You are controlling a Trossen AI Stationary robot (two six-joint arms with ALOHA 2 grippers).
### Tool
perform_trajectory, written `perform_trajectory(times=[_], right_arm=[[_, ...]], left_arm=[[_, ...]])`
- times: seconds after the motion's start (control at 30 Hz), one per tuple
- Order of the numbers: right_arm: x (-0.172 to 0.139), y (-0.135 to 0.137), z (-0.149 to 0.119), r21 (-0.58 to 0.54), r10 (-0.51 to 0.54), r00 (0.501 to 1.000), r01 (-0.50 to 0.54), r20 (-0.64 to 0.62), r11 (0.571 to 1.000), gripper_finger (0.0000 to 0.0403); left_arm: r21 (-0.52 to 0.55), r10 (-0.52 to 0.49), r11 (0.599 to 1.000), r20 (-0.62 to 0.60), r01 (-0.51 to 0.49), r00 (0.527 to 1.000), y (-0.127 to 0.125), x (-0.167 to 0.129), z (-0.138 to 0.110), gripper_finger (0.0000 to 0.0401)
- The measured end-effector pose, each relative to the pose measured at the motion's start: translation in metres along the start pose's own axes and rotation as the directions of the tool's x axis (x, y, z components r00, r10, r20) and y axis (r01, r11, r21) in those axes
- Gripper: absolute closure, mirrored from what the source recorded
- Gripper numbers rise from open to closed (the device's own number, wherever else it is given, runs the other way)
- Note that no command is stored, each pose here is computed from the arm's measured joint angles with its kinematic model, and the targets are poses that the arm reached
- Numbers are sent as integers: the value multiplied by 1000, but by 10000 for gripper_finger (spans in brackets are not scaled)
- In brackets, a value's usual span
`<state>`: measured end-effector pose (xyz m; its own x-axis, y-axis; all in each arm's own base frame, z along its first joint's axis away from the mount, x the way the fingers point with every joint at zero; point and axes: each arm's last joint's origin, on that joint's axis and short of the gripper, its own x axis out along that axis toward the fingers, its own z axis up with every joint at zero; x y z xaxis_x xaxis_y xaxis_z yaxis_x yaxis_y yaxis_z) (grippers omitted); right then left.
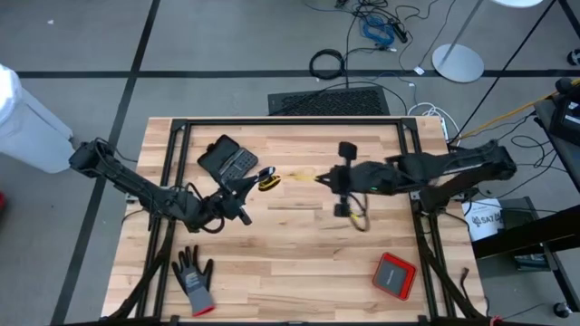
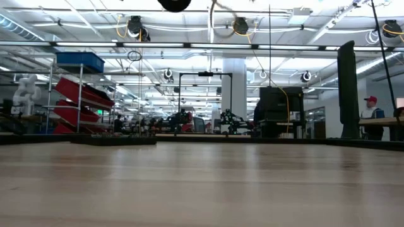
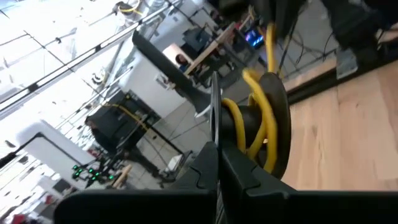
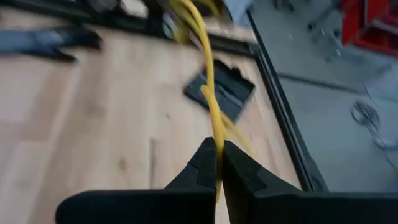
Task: Coil cords
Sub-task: Uncoil the yellow wire from the spool
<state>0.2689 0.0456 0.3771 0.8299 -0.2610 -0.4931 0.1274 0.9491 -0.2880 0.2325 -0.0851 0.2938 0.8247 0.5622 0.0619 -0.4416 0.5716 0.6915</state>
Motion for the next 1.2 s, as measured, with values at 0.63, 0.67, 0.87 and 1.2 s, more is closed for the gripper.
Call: perform_trajectory(times=[0.63, 0.67, 0.87, 1.2], right_arm=[[-35, 56, 36, -179, 383, 835, -339, 396, 924, 403], [-32, 59, 36, -187, 400, 829, -354, 391, 916, 403], [-5, 72, 33, -220, 490, 804, -439, 336, 871, 403], [44, 84, 33, -220, 591, 729, -550, 345, 806, 403]], left_arm=[[-2, 23, 1000, -52, -23, 998, 1, 7, -7, 399], [-10, 26, 1000, -54, -26, 998, 2, 8, -7, 399], [-53, 31, 998, -29, -33, 999, 4, 9, -5, 399], [-105, 22, 994, 44, -18, 999, 8, 9, 0, 399]])
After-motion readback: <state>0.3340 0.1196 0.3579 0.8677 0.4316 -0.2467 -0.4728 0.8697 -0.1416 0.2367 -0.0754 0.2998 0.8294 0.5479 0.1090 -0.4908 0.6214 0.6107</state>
